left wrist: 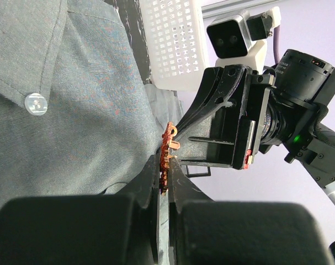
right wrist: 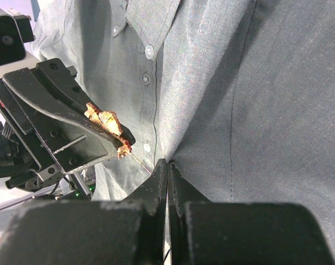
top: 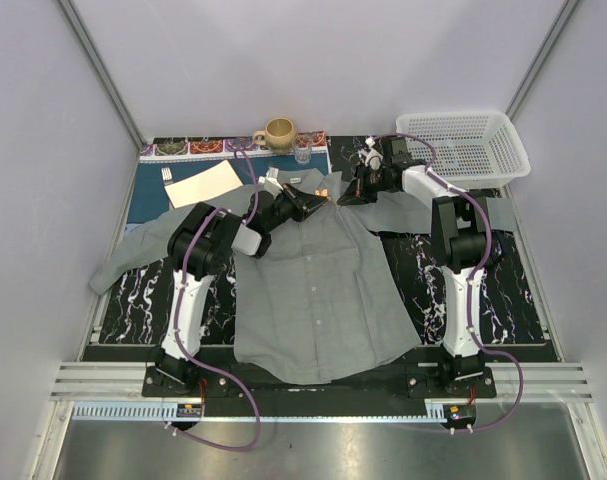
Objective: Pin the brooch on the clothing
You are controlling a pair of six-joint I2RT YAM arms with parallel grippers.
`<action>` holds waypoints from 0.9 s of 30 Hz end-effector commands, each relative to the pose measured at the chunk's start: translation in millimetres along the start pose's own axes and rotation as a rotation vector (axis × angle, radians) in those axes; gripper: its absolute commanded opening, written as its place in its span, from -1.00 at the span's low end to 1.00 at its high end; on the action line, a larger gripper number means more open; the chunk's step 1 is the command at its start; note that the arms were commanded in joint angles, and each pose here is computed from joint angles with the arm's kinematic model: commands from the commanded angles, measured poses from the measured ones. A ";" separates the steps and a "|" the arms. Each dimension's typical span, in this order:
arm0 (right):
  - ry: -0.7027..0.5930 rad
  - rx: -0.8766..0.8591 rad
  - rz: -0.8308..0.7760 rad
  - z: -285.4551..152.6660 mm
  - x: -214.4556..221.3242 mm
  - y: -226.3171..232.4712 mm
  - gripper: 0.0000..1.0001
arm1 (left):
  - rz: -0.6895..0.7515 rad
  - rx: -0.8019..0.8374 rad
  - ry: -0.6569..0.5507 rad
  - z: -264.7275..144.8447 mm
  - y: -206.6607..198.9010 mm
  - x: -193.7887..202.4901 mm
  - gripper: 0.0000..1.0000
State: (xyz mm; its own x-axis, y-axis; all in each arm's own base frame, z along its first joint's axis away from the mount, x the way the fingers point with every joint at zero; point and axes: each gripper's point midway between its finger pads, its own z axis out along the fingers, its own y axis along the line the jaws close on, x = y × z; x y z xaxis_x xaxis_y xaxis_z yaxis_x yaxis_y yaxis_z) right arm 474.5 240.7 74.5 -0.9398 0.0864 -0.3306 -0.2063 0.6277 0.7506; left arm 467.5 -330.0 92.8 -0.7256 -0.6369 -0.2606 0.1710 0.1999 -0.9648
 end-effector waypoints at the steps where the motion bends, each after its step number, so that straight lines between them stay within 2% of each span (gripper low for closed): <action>1: -0.066 -0.056 -0.085 -24.1 -19.8 35.5 -1.00 | 0.045 0.079 -0.044 2.2 -20.6 -9.3 -1.00; 27: -0.064 -0.065 -0.081 -24.9 -19.7 38.1 -1.00 | 0.040 0.032 -0.040 -1.2 -2.2 -9.3 -1.00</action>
State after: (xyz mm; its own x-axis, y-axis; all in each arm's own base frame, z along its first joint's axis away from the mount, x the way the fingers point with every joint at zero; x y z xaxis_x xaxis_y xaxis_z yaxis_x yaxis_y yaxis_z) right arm 474.1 241.2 78.1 -0.9386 0.0853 -0.3342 -0.2119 0.6219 0.7539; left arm 467.4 -327.3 88.1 -0.7245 -0.6386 -0.2594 0.1600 0.2102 -0.9645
